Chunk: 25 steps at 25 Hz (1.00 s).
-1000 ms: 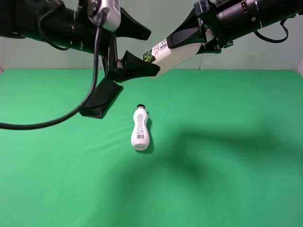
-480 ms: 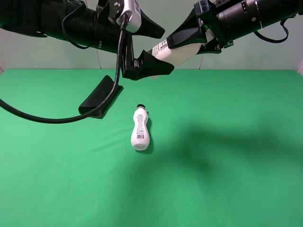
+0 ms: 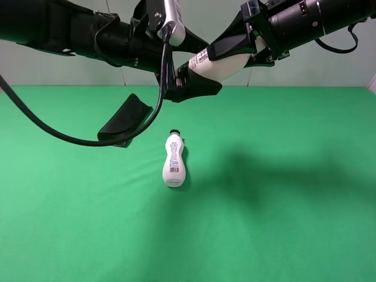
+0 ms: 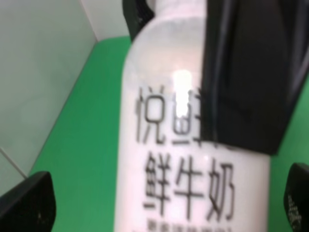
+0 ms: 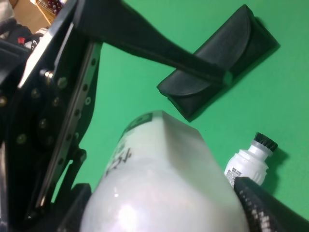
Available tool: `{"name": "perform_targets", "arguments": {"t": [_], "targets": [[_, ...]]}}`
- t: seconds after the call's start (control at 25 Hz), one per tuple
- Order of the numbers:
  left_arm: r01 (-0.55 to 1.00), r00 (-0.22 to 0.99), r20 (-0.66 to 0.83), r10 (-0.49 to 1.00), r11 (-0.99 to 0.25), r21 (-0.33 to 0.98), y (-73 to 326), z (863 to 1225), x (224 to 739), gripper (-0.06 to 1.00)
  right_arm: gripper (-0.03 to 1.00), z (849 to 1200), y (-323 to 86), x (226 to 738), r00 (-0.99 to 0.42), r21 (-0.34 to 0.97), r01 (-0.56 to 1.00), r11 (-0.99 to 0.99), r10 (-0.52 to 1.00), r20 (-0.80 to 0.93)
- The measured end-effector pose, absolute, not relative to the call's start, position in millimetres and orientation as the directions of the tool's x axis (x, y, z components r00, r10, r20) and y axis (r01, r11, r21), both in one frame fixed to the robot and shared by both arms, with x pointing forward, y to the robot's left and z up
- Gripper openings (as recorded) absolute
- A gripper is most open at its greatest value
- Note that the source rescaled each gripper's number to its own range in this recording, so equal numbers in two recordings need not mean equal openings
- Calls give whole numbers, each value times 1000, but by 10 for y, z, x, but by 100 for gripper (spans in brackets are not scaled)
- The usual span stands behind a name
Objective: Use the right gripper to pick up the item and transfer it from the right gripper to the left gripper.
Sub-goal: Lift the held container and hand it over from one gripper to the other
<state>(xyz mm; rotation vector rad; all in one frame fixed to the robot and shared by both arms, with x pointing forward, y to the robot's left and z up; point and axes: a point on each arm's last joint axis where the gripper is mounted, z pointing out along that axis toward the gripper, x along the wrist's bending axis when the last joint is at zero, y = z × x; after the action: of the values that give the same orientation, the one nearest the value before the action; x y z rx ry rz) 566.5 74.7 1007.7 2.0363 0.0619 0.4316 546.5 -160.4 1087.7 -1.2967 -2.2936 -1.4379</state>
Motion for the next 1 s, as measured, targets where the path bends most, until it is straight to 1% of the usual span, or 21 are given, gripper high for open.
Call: {"name": "perform_targets", "arguments": {"t": [0.36,0.76,1.0], "targets": [[-136,930,272,248,-457,879,710,10084,5729,89,3,10877,-1605,5465,-619,668,724,173,590,518],[-145,930,279,239,-459,876,665,10080,5705,89,3,10876,-1605,5465,-619,668,723,173,591,517],[-121,938,255,233,-470,874,628,9952,5723,88,3,10876,-1605,5465,-619,668,723,174,591,517]]}}
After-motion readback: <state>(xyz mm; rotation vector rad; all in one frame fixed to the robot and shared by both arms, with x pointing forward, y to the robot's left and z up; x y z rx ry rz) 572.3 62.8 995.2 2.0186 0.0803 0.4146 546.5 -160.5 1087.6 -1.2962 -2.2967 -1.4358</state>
